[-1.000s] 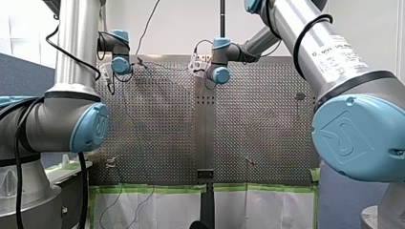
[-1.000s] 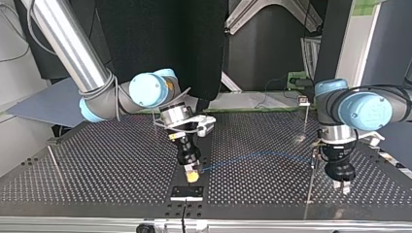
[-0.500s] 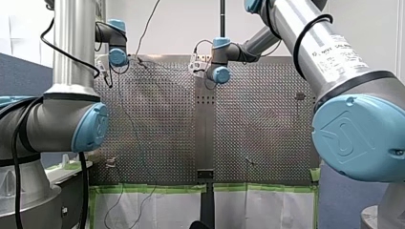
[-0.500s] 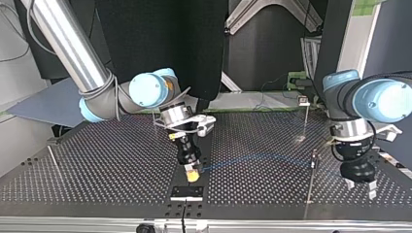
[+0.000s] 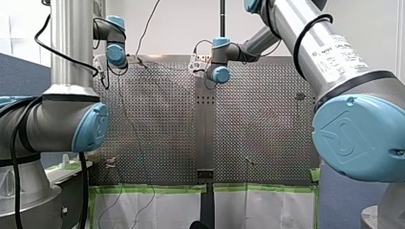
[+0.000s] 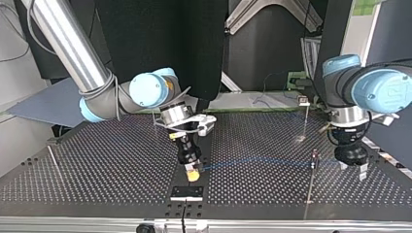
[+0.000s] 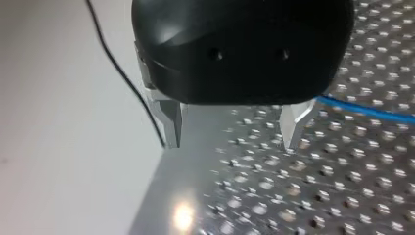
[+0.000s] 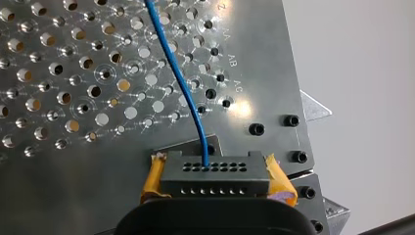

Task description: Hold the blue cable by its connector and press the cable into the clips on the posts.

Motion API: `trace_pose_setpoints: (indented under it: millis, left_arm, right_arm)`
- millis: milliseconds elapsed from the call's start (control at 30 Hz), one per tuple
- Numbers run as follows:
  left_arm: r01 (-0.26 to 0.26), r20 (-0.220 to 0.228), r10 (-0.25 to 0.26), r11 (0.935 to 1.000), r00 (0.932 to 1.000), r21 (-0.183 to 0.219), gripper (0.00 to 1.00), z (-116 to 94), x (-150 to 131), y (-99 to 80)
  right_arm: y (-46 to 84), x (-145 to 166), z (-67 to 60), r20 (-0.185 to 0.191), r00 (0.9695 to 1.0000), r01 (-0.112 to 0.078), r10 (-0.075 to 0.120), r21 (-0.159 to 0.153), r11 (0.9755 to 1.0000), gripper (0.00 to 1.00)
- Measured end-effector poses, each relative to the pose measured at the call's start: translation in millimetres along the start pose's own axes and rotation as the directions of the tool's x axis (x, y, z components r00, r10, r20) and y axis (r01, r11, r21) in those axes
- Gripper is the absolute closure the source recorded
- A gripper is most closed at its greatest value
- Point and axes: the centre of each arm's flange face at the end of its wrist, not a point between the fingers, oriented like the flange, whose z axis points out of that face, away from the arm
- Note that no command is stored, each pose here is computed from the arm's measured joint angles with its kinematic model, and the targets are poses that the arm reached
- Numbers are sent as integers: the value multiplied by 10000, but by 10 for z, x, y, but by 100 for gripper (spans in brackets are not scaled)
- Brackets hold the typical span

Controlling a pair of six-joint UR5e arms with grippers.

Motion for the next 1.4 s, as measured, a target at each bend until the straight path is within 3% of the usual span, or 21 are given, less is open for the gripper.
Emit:
trace_pose_setpoints:
  millis: [200,467,700,833,1000,1400]
  left_arm:
    - [-622,-623,604,9977,9962,-274,0,-144,114,35]
    - [-1319,-1229,1350,9907,9832,331,0,-466,39,-13]
    - [-1171,-1409,1290,9891,9816,898,0,-650,9,-62]
    - [-1114,-1697,1317,9859,9766,1246,0,-667,121,-79]
    - [-1103,-1653,1371,9806,9767,1617,0,-738,86,-129]
    - [-1120,-1240,1364,9761,9829,1862,0,-918,-107,-201]
  right_arm:
    - [-8,-1,-1,5,10000,-1,1,12,10000,100]
    - [-6,7,4,-21,10000,13,-13,12,10000,100]
    - [-10,9,4,-7,10000,15,-15,18,10000,100]
    - [-20,8,1,11,10000,17,-17,29,10000,100]
    - [-22,5,-2,27,10000,22,-22,20,10000,100]
    - [-25,2,-4,45,10000,24,-24,17,10000,100]
